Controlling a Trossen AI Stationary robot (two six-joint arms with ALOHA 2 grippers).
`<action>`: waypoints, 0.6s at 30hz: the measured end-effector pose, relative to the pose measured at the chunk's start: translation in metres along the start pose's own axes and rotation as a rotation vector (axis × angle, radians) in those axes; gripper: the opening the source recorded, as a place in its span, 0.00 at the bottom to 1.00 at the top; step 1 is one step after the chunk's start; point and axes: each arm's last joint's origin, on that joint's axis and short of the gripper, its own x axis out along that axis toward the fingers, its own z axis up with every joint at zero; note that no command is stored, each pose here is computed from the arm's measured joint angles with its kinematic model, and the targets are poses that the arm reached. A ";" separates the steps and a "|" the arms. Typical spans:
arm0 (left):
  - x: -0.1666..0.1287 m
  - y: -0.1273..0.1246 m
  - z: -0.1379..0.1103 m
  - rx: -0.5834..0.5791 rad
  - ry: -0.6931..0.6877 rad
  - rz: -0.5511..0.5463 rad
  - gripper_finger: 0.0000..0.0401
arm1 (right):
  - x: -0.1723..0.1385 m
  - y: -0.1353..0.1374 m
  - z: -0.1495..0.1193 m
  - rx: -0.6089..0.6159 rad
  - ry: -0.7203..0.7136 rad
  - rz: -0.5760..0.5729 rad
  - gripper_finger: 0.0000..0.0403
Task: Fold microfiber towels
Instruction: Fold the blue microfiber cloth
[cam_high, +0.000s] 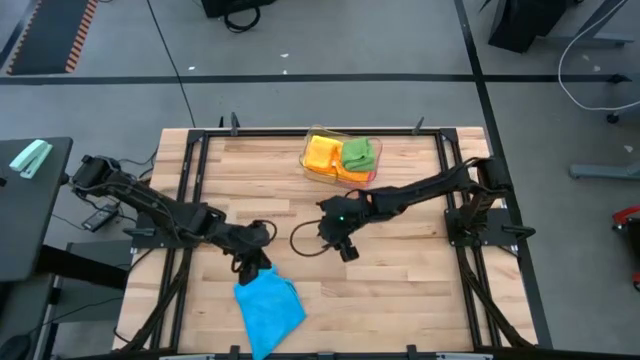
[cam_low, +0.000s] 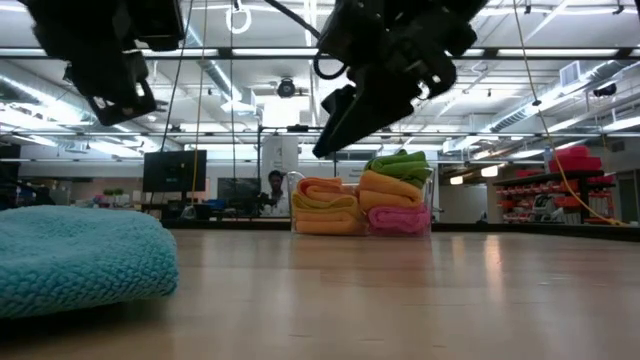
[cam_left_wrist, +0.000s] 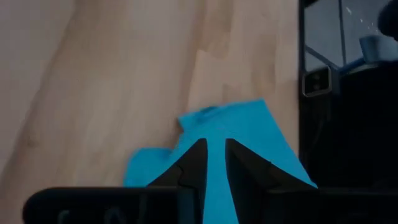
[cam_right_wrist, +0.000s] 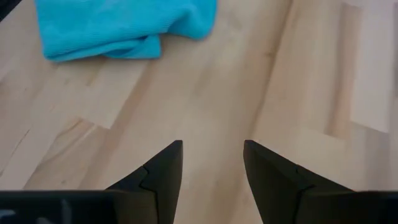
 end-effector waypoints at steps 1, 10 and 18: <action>0.000 -0.001 -0.001 0.005 0.005 -0.005 0.17 | 0.002 0.003 -0.003 -0.003 -0.005 0.003 0.44; 0.012 -0.004 -0.004 -0.038 0.006 0.012 0.22 | 0.016 0.023 -0.019 -0.059 -0.108 0.015 0.44; 0.058 -0.012 -0.018 0.081 0.035 0.003 0.21 | 0.016 0.022 -0.017 -0.077 -0.123 -0.017 0.44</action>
